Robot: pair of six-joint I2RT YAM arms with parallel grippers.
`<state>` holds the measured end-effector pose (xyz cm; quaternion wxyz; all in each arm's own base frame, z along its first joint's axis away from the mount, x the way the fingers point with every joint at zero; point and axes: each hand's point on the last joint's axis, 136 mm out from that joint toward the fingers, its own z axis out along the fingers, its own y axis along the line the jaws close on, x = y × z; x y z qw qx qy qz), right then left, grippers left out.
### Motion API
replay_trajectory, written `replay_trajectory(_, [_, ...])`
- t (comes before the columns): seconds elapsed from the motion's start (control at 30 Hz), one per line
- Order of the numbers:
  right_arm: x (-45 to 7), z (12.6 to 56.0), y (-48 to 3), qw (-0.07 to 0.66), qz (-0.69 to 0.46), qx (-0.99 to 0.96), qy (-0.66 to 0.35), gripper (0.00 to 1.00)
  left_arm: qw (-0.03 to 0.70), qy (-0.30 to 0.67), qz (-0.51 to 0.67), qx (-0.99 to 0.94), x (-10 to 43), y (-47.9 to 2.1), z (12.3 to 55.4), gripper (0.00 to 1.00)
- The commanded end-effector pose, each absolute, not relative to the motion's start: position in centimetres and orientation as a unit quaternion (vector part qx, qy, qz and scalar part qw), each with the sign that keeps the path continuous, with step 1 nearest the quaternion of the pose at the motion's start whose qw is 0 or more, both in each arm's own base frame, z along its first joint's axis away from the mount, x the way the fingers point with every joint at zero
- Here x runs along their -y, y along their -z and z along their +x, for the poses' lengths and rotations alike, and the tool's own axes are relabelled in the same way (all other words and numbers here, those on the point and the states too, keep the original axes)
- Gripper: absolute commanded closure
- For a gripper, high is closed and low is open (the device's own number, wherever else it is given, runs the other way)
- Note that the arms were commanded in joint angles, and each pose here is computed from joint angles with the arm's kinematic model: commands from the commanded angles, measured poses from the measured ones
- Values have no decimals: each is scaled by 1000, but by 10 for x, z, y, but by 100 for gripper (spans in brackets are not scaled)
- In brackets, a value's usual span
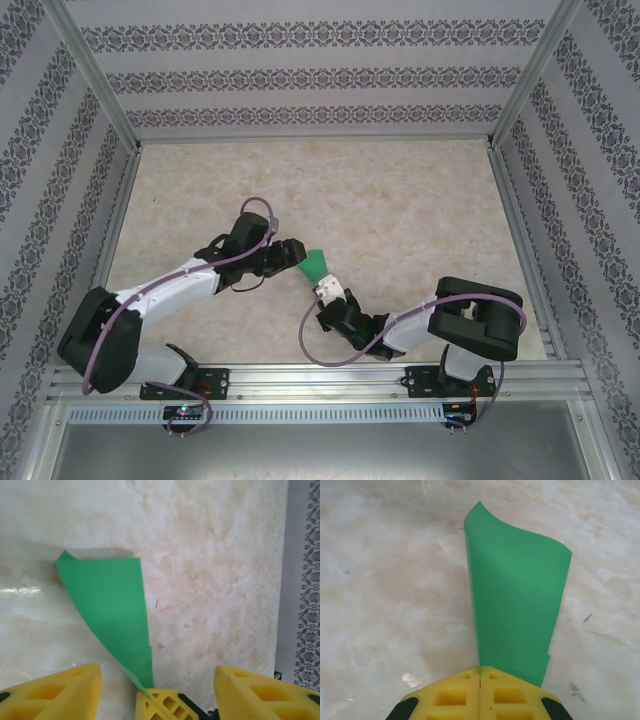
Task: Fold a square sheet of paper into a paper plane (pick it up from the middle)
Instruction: Fold the wing for the fifth time at the center of the table.
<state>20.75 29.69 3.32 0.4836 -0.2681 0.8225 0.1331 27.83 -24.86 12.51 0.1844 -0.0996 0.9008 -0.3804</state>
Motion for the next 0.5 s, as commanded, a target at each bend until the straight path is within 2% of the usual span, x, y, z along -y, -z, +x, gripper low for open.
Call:
replay_trajectory(0.0, [-313, 204, -44, 476, -214, -820, -235, 100, 208, 366, -95, -902, 235, -137, 276, 39])
replay_trajectory(0.17, [-309, 204, -36, 449, -164, -830, -287, 100, 212, 368, -97, -900, 231, -137, 271, 39])
replay_trajectory(0.47, [-312, 201, -26, 398, -88, -840, -359, 100, 181, 399, -99, -893, 243, -126, 266, 48])
